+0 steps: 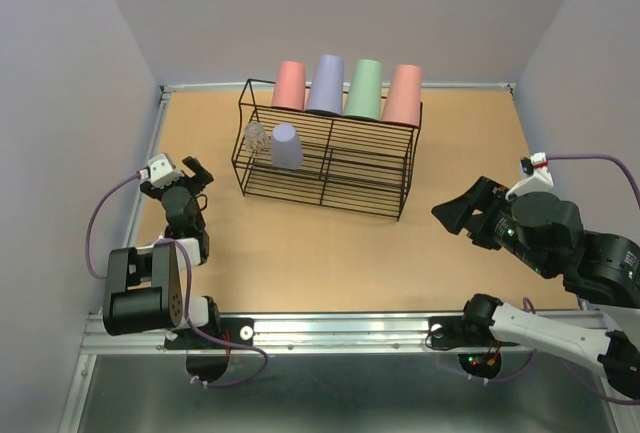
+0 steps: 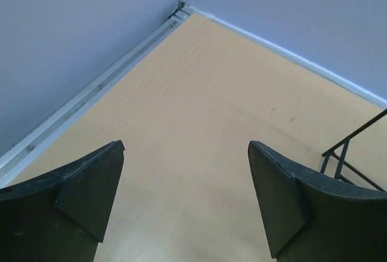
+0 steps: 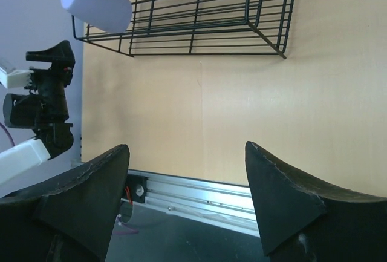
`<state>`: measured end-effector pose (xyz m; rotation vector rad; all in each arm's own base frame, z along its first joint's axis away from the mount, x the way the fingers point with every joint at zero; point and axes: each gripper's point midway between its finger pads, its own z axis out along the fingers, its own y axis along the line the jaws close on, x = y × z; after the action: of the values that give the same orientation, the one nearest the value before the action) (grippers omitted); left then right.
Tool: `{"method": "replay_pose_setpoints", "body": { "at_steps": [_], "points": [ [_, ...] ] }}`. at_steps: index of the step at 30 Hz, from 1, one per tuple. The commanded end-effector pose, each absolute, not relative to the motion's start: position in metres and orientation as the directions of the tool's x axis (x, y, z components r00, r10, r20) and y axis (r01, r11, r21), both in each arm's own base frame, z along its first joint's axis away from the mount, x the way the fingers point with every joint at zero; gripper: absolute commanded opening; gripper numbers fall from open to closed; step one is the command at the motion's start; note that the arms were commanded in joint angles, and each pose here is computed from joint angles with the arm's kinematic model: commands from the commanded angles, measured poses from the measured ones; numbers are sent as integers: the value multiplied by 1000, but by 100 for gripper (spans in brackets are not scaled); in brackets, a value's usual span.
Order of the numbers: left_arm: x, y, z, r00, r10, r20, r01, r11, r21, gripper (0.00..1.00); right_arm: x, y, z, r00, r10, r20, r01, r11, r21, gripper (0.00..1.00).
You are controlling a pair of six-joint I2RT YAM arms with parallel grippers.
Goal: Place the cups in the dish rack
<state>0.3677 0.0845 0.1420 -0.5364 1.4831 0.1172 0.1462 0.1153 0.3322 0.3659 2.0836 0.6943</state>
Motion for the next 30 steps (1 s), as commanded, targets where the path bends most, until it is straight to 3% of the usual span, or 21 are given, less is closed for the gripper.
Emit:
{"method": "replay_pose_setpoints", "body": {
  "at_steps": [1,7,9,12,18,22,24,30],
  "points": [
    [369,71,187,242,-147,-959,-302,928,-219,93,155,109,360,-482,567,-668,-7,760,650,82],
    [385,34,173,163,-46,-985,-277,956,-91,93,160,112,359,-468,575,-671,-3,758,653,83],
    [374,38,180,247,-69,-967,-287,947,-141,93,160,112,359,-466,584,-664,1,751,660,83],
    [374,39,170,201,-68,-977,-300,945,-128,96,158,109,359,-457,595,-661,-1,742,670,84],
    [369,38,179,251,-60,-966,-287,948,-133,99,169,109,351,-433,558,-708,13,789,614,86],
    [377,27,175,206,-34,-978,-236,968,-84,99,193,89,359,-287,579,-763,136,813,566,90],
    [379,26,177,213,-23,-977,-227,971,-73,99,200,80,361,-229,581,-781,184,814,551,99],
    [378,25,175,208,-26,-978,-222,972,-73,99,225,68,376,-102,443,-891,292,869,399,100]
  ]
}}
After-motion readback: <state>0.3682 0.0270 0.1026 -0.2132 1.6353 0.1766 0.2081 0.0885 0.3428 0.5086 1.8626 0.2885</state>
